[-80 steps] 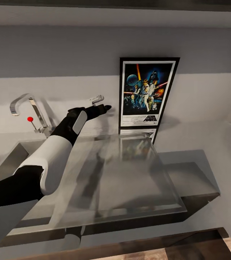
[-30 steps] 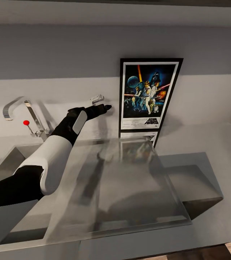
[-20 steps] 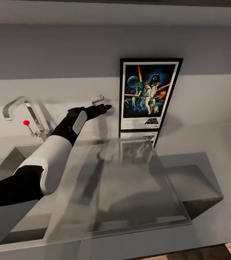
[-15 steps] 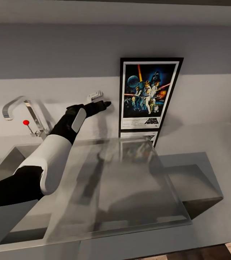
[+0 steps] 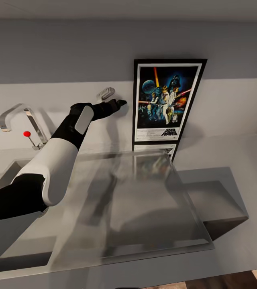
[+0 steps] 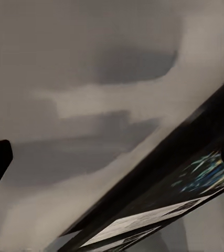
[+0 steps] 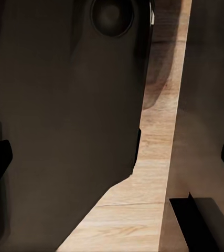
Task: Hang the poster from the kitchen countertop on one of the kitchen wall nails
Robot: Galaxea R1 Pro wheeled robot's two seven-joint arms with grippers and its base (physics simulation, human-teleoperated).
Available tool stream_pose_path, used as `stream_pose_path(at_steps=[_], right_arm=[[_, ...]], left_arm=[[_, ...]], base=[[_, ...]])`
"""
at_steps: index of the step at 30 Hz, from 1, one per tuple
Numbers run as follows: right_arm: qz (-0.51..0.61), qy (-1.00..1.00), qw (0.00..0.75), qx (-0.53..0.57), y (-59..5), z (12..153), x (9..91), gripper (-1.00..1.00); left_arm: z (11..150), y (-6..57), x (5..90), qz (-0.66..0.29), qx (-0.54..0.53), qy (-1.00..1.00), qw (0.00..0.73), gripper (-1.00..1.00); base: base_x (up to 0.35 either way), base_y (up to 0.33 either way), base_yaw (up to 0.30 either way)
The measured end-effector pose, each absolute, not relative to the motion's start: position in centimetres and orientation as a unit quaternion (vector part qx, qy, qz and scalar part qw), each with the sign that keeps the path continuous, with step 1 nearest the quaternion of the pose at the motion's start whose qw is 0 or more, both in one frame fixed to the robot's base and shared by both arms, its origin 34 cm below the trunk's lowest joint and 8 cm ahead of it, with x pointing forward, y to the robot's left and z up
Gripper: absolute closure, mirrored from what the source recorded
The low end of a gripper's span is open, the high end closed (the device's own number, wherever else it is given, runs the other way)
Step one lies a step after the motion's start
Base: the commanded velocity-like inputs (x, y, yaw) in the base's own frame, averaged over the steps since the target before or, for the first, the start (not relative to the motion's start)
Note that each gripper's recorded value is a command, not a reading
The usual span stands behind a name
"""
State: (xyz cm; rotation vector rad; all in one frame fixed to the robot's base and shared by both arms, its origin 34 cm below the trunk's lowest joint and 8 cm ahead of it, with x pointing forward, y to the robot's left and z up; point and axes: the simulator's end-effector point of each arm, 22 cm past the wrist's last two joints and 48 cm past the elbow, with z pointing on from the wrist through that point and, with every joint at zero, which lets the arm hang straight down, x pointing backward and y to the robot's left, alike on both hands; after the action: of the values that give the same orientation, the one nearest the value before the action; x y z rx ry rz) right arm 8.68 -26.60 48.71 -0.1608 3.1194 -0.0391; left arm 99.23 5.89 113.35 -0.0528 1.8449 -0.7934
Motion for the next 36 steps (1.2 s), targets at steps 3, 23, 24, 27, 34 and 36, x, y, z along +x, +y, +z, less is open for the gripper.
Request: stream_pose_path(at_steps=[3, 23, 24, 27, 34, 36], right_arm=[[-0.012, 0.999, 0.008, -0.051, -26.6, 48.7, 8.6, -1.00], [-0.012, 0.999, 0.008, -0.051, -26.6, 48.7, 8.6, -1.00], [-0.012, 0.999, 0.008, -0.051, -26.6, 48.7, 8.6, -1.00], [-0.012, 0.999, 0.008, -0.051, -26.6, 48.7, 8.6, -1.00], [-0.012, 0.999, 0.008, -0.051, -26.6, 48.7, 8.6, -1.00], [-0.012, 0.999, 0.008, -0.051, -26.6, 48.7, 8.6, -1.00]], left_arm=[[114.1, 5.5, 99.2, -0.353, -0.027, 0.764, 0.540, -1.00], [115.3, 4.0, 98.6, -0.395, -0.007, 0.740, 0.544, -1.00], [115.3, 4.0, 98.6, -0.395, -0.007, 0.740, 0.544, -1.00], [115.4, 4.0, 98.6, -0.395, -0.007, 0.740, 0.544, -1.00], [115.4, 4.0, 98.6, -0.395, -0.007, 0.740, 0.544, -1.00], [115.4, 4.0, 98.6, -0.395, -0.007, 0.740, 0.544, -1.00]], base=[[0.000, 0.000, 0.000], [0.000, 0.000, -0.054], [0.000, 0.000, -0.007], [0.000, 0.000, -0.058], [0.000, 0.000, -0.055], [0.000, 0.000, -0.012]])
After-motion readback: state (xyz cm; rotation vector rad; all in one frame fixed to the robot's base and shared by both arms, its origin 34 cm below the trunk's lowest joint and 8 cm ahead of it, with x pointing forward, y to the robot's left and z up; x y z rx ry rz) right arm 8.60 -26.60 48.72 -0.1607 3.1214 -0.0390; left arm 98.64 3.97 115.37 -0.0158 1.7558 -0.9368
